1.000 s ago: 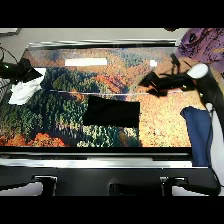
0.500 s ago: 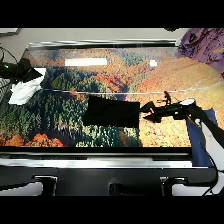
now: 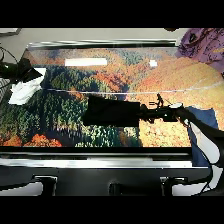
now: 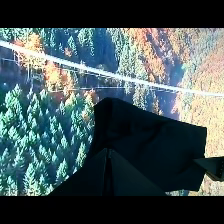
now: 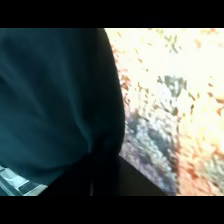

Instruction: Fold the clothes and pants, and hang the long-sleeved shirts on hangers.

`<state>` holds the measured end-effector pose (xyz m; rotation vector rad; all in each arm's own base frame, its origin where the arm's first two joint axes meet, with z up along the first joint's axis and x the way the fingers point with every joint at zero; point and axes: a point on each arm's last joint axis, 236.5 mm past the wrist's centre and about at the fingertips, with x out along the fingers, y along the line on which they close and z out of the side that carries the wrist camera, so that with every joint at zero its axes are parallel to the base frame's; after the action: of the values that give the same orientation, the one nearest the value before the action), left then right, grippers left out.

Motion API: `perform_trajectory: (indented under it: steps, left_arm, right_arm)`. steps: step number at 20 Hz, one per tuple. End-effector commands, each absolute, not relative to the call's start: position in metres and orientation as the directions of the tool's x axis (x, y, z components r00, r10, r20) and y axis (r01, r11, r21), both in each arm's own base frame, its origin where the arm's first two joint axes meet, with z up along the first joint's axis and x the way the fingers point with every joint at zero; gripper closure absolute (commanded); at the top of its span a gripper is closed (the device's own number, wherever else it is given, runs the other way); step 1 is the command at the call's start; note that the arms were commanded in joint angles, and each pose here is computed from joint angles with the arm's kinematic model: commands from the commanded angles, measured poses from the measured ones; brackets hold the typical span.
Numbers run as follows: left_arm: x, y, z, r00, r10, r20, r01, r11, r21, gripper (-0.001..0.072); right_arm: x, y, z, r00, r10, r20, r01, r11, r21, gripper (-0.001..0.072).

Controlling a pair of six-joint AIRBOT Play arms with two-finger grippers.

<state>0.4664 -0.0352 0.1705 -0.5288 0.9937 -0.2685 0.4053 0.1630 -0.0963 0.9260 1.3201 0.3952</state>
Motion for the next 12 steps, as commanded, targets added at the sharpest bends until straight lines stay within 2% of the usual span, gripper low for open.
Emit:
perform_trajectory:
  steps: [1,4,8,9,12]
  left_arm:
    - [0.466,-0.035,0.17,0.527,-0.447,-0.723,-0.023,0.843,-0.537,0.0687]
    - [0.466,-0.035,0.17,0.527,-0.447,-0.723,-0.023,0.843,-0.538,0.0687]
    - [0.466,-0.035,0.17,0.527,-0.447,-0.723,-0.023,0.843,-0.538,0.0687]
    - [0.466,-0.035,0.17,0.526,-0.447,-0.723,-0.023,0.843,-0.538,0.0687]
    - [0.466,-0.035,0.17,0.527,-0.447,-0.723,-0.023,0.843,-0.538,0.0687]
  right_arm:
    - [0.418,0.175,-0.066,0.275,0.762,-0.587,0.174,0.561,0.81,0.0675]
    - [0.463,0.167,-0.007,0.361,0.732,-0.578,0.098,0.587,0.804,0.0676]
    - [0.52,0.129,0.059,0.511,0.579,-0.635,0.145,0.67,0.728,0.0676]
    - [0.532,0.117,0.077,0.554,0.547,-0.628,0.168,0.665,0.728,0.0676]
    - [0.555,0.056,0.117,0.665,0.474,-0.578,0.257,0.581,0.772,0.0676]
